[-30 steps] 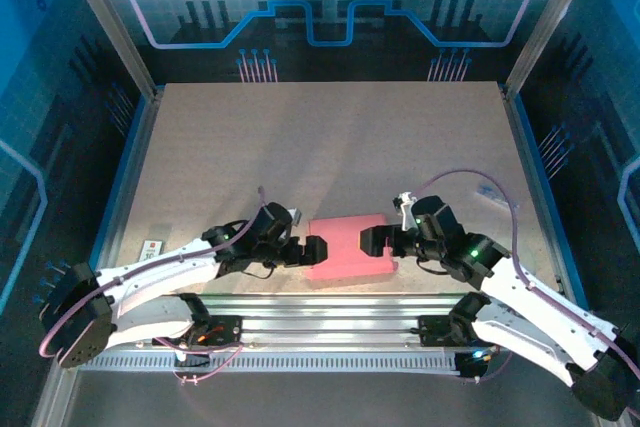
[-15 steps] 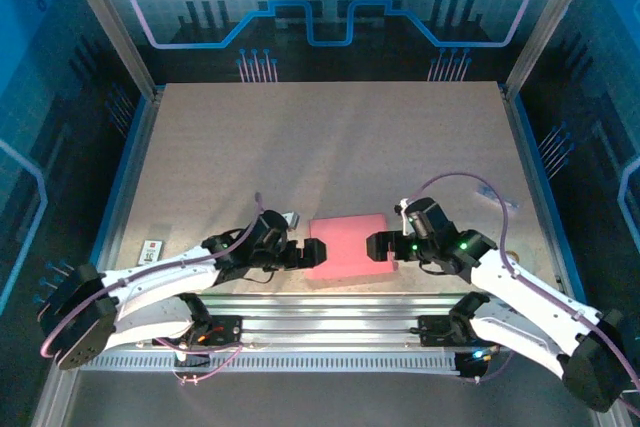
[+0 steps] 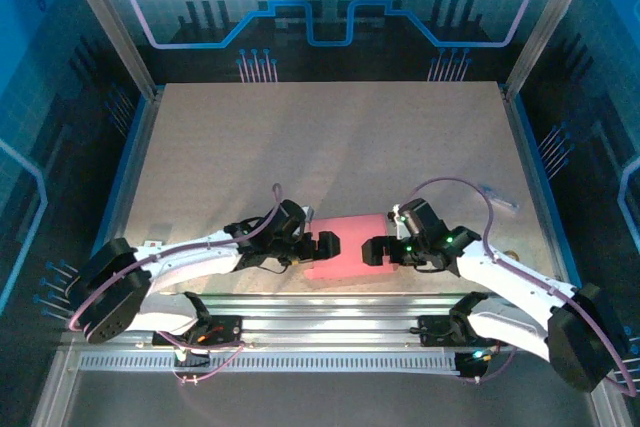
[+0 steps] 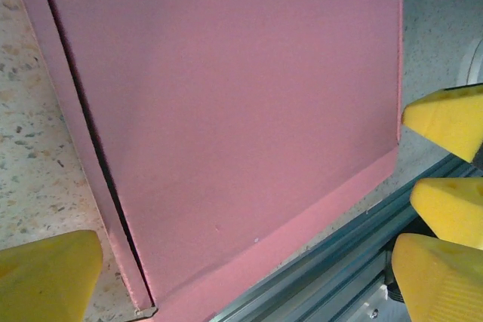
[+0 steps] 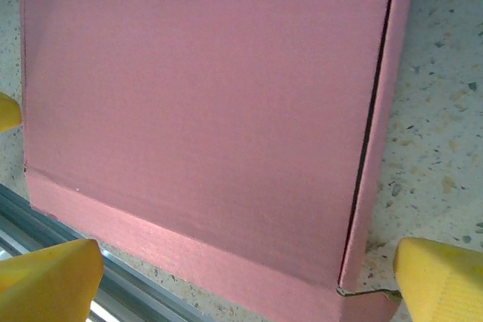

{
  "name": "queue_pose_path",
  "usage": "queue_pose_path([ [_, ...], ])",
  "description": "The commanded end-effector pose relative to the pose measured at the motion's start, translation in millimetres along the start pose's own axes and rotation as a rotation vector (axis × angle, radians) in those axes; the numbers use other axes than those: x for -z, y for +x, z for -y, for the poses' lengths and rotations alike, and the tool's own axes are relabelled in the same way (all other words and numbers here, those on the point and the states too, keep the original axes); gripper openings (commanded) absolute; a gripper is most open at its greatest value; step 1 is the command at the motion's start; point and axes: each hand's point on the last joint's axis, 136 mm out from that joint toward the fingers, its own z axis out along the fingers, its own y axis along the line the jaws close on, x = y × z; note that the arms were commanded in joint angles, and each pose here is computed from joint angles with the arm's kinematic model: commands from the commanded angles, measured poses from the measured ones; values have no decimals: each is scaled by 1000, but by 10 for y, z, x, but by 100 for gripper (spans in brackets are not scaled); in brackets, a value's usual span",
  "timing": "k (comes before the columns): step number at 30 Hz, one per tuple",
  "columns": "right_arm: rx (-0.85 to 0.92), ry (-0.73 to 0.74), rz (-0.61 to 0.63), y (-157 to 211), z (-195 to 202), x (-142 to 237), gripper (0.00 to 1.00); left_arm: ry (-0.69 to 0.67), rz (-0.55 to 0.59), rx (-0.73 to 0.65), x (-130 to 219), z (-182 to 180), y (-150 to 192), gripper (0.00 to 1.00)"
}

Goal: Fold the paper box

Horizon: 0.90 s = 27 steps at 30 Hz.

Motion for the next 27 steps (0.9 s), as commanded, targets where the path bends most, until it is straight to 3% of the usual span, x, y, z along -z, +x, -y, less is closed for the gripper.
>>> queue_pose_path([
  [1, -10, -29, 3, -33, -38, -27, 100, 15, -17, 17, -9, 78, -15, 99],
  [18, 7, -76, 8, -50, -117, -48, 100, 107, -44, 27, -47, 245, 3, 99],
  [27, 15, -149, 68, -122, -299, 254, 100, 169, -4, 19, 300, 517, -90, 99],
])
